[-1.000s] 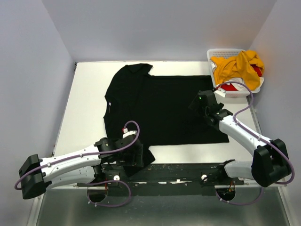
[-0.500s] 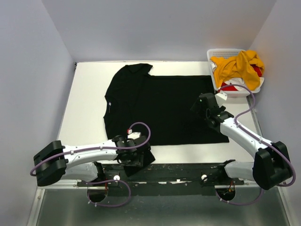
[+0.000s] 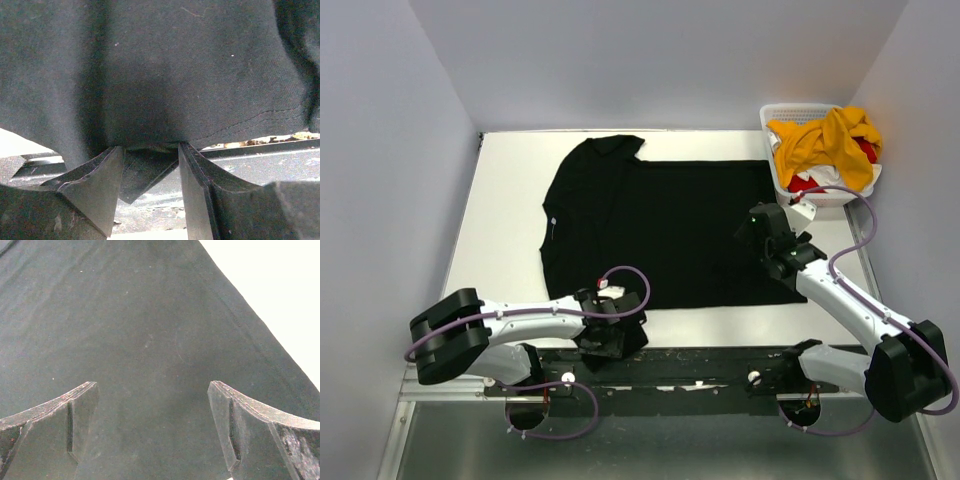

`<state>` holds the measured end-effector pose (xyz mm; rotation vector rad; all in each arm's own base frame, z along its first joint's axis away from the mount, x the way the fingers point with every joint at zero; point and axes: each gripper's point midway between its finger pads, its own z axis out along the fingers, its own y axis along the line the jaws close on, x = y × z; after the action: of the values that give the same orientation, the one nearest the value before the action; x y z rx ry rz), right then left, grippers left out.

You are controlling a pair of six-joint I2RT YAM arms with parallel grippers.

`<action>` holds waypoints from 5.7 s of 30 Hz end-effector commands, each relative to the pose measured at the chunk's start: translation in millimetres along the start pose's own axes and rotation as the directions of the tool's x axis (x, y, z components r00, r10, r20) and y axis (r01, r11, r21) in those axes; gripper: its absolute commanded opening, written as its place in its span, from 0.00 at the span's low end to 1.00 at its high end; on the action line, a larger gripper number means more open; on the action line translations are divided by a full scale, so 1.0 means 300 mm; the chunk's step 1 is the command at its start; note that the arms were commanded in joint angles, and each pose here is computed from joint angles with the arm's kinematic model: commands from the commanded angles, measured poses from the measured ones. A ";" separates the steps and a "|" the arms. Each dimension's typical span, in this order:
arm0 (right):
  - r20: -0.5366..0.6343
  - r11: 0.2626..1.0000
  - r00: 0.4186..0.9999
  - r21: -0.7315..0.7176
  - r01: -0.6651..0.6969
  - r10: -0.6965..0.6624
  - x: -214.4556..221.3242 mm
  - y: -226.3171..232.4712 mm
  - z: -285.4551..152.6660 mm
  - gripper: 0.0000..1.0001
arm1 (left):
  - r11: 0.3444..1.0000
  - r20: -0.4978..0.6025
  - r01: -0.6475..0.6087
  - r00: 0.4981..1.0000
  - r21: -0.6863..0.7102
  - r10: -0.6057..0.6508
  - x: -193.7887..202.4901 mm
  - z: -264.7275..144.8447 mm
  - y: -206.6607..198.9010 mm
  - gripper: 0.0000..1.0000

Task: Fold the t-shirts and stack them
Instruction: Grab the side of the flattened tshirt closest away from the robot with both arms, then fold the flattened tshirt in 1/3 of the way

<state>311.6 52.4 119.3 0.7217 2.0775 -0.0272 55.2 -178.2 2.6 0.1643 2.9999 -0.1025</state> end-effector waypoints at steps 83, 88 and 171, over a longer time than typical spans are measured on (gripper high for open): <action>0.017 0.957 0.993 0.265 -0.115 0.115 -0.083 -0.092 0.146 0.01 | 0.863 0.334 0.223 0.855 0.454 -0.397 -0.798 -0.373 0.102 0.00; 0.036 0.957 0.993 0.262 -0.121 0.116 -0.113 -0.063 0.174 0.01 | 0.867 0.413 0.109 0.846 0.486 -0.338 -0.898 -0.418 0.091 0.00; -0.150 0.967 0.977 -0.227 0.113 -0.149 0.041 0.182 0.254 1.00 | 0.849 0.362 0.320 0.799 0.420 -0.480 -1.735 -0.142 0.189 0.99</action>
<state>391.3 91.7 71.7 0.4607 2.2732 0.2506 527.7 -197.4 97.9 -0.3027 2.5003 -0.7099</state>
